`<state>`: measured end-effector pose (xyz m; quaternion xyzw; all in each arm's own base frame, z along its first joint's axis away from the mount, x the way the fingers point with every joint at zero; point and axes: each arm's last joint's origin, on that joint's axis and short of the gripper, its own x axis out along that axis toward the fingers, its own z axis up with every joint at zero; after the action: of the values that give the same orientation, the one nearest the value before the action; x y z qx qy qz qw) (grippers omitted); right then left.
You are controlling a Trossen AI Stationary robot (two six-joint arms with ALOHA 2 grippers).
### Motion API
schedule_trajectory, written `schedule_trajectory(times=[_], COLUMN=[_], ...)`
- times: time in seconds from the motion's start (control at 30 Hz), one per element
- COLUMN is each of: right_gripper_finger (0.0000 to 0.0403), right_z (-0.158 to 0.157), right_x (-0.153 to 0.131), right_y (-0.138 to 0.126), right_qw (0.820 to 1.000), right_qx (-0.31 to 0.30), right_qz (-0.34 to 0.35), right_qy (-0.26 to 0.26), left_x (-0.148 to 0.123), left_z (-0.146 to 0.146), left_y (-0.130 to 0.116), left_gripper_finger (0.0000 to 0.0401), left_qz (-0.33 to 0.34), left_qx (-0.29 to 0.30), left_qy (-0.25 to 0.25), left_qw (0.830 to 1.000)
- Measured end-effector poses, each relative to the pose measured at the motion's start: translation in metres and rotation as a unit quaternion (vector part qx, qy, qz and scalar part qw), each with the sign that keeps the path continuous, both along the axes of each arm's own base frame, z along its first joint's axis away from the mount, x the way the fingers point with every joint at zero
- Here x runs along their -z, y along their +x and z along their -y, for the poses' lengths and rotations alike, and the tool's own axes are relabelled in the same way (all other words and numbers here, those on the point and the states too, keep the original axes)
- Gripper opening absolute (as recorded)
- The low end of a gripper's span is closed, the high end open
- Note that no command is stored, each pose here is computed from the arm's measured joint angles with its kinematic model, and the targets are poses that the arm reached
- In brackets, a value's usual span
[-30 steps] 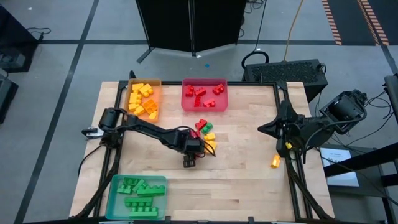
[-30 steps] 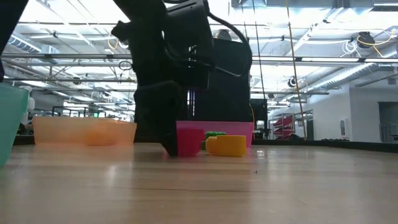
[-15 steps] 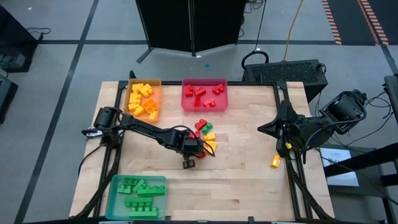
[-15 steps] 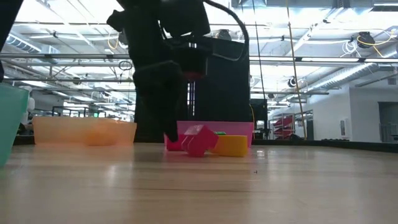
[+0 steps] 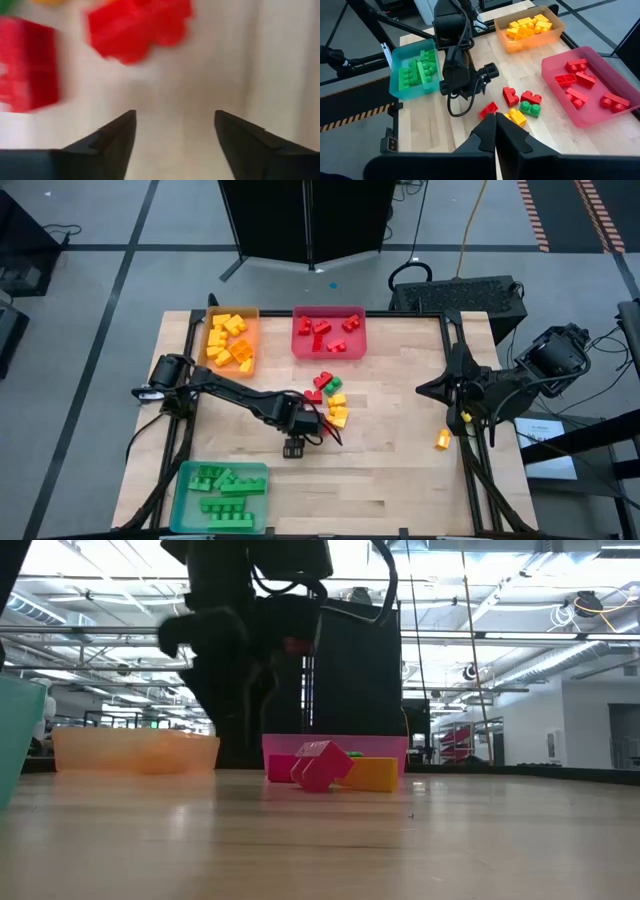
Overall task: Sort blocks
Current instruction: Put the red game piece into the red bin
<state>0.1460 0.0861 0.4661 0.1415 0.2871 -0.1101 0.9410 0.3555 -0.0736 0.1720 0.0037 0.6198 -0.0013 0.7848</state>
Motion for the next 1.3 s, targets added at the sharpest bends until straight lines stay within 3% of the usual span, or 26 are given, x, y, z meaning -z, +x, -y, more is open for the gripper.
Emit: schedule_trajectory(times=[0.2, 0.53, 0.63, 0.9, 1.17, 1.3], right_gripper_finger=[0.0, 0.0, 0.0, 0.0, 0.0, 0.0], right_z=[0.0, 0.0, 0.0, 0.0, 0.0, 0.0], right_x=[0.0, 0.0, 0.0, 0.001, 0.001, 0.001], right_y=[0.0, 0.0, 0.0, 0.0, -0.001, -0.001], right_qw=[1.0, 1.0, 1.0, 1.0, 1.0, 1.0], right_qx=[0.0, 0.0, 0.0, -0.006, -0.008, -0.008], right_qz=[-0.003, -0.003, -0.003, -0.007, -0.009, -0.009], right_qy=[-0.002, -0.001, -0.002, 0.003, 0.005, 0.004], left_x=[-0.005, -0.017, -0.013, 0.017, 0.028, 0.028], left_z=[-0.005, -0.003, -0.006, -0.011, -0.01, -0.007], left_y=[0.005, 0.024, 0.03, 0.035, 0.039, 0.038], left_gripper_finger=[0.0323, 0.0326, 0.0326, 0.0326, 0.0324, 0.0295], left_qz=[0.02, 0.098, 0.11, 0.066, 0.06, 0.058], left_qx=[0.043, 0.208, 0.24, 0.295, 0.297, 0.301], left_qy=[0.066, 0.139, 0.126, 0.129, 0.128, 0.127], left_qw=[0.997, 0.963, 0.956, 0.945, 0.944, 0.943])
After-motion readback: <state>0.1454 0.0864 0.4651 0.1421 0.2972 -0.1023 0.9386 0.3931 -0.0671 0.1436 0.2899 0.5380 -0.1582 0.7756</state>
